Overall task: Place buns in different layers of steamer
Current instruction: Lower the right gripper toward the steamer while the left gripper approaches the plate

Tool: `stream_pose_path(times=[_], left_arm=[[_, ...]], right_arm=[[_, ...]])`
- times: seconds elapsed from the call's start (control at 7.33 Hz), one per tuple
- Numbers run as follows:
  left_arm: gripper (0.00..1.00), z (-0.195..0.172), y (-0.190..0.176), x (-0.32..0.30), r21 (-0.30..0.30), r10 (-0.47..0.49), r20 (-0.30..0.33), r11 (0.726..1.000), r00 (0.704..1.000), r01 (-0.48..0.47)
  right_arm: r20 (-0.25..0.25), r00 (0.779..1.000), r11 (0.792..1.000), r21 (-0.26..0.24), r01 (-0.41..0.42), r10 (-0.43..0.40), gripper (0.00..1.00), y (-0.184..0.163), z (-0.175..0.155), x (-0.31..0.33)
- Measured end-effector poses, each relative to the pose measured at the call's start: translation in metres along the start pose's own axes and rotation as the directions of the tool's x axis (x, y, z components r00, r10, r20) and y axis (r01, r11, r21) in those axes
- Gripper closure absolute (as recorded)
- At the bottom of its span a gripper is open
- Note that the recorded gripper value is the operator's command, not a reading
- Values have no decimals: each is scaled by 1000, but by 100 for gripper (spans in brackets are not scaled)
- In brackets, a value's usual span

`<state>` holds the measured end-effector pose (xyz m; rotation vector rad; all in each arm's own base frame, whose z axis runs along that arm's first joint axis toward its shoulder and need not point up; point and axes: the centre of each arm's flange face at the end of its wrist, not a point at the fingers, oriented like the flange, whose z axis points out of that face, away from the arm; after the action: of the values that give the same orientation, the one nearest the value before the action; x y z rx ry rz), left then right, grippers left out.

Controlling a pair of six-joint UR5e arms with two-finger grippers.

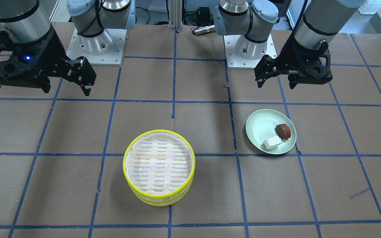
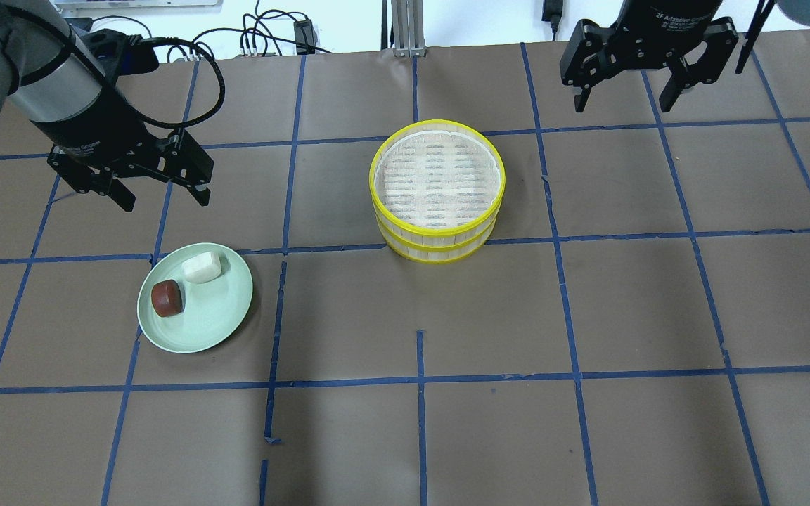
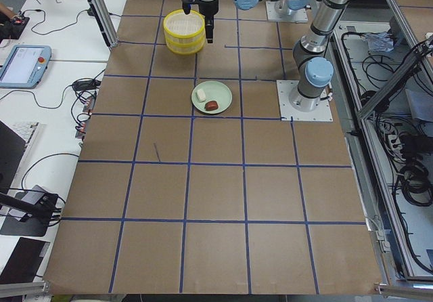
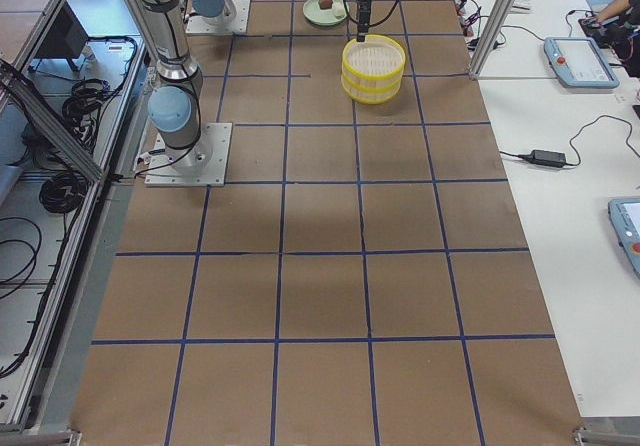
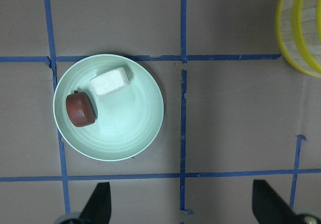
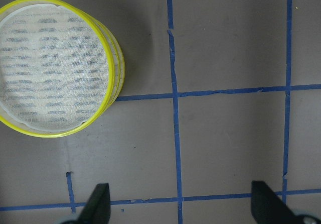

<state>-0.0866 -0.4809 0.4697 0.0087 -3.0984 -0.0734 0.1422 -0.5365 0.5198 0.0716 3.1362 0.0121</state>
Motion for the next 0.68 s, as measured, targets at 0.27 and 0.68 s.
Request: stream_pose_path(times=[0.27, 0.68], left_arm=[[0, 1, 0, 0, -3, 0, -1, 1000, 1000, 0], [0, 5, 1, -2, -15, 6, 0, 1000, 1000, -6]], right_arm=[[13, 999, 999, -18, 38, -37, 0, 1, 4, 0], [26, 998, 998, -31, 54, -54, 0, -12, 36, -5]])
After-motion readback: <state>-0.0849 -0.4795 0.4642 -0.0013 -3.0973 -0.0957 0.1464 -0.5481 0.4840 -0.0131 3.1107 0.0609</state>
